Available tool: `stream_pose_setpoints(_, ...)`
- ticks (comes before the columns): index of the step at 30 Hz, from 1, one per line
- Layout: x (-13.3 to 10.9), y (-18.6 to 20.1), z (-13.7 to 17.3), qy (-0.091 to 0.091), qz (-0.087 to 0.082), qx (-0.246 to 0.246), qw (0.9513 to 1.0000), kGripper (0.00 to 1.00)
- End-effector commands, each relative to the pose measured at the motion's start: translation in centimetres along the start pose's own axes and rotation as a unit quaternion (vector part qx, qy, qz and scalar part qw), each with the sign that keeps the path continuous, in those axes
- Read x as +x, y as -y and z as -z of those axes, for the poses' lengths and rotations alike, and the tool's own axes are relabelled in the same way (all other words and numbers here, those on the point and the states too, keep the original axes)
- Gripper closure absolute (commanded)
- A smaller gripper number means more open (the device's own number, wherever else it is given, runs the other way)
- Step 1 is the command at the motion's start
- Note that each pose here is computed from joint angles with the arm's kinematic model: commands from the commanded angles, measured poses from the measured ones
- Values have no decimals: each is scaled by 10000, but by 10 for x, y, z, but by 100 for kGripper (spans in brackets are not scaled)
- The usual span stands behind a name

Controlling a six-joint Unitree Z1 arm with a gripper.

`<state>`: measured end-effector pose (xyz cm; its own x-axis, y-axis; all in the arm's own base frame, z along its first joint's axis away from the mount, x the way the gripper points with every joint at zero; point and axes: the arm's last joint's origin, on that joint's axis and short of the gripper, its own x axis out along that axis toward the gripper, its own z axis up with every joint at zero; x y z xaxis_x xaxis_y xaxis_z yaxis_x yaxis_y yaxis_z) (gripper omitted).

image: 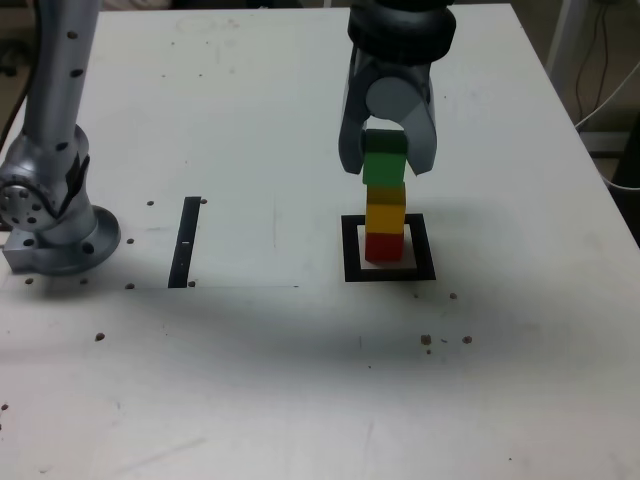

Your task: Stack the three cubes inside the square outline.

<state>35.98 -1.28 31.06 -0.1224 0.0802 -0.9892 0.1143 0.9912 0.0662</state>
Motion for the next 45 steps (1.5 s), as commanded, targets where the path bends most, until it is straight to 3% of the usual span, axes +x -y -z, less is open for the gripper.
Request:
stream_pose_setpoints(1,2,-2,-1,-18,-15,-4,10000,84)
stream_pose_setpoints(20,18,-1,-11,-192,52,-24,9998,80)
stream_pose_setpoints(27,19,-1,-12,-205,83,-22,9998,73)
stream_pose_setpoints(31,21,-1,-14,-235,103,-7,9997,55)
stream_pose_setpoints(35,23,0,-14,-259,126,26,9996,19)
stream_pose_setpoints(37,22,0,-12,-265,119,34,9996,7)
stream_pose_setpoints(39,21,-1,-10,-265,87,35,9996,1)
stream_pose_setpoints(45,16,-1,-3,-231,10,32,9997,1)
